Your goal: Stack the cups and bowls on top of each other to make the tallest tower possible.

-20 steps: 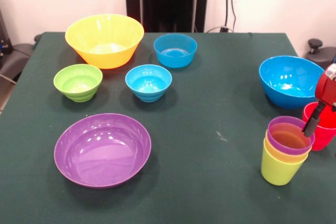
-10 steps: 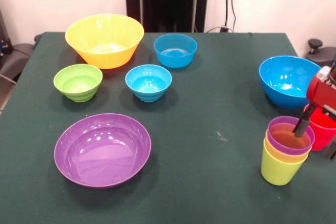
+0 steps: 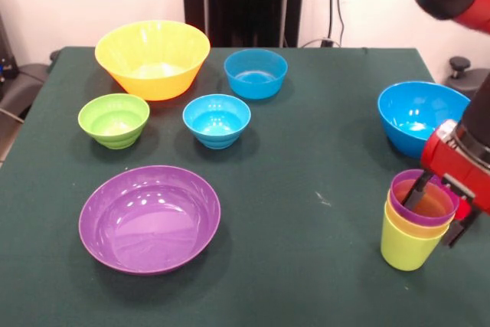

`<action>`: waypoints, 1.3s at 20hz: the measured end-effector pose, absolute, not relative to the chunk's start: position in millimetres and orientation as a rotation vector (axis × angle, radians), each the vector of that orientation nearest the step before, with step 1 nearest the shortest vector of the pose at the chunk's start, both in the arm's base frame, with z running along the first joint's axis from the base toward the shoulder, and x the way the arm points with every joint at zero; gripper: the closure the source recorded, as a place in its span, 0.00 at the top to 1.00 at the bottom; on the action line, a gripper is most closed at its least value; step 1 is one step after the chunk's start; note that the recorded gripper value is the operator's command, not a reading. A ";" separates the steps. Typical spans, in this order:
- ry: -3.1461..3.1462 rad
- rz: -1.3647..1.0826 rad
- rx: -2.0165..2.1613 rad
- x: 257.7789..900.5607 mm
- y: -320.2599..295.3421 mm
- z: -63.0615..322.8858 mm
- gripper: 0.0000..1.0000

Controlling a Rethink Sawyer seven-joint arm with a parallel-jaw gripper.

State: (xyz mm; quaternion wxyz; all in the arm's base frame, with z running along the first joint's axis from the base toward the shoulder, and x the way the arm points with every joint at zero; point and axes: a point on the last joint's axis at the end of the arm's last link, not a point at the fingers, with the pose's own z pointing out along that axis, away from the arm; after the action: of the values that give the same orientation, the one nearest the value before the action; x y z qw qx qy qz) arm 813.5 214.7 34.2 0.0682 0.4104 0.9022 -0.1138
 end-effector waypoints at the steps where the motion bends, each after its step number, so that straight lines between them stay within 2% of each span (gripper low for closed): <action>1: 2.722 -0.355 1.233 811.3 214.1 27.8 1.00; 8: 2.750 -0.407 1.229 798.9 211.1 -5.2 1.00; 26: 2.740 -0.445 1.208 797.7 209.2 -7.6 1.00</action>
State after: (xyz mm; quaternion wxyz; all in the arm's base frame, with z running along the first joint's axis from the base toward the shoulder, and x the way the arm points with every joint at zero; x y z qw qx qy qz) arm 797.7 209.2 -7.6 0.0571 0.3984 0.9036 -0.1467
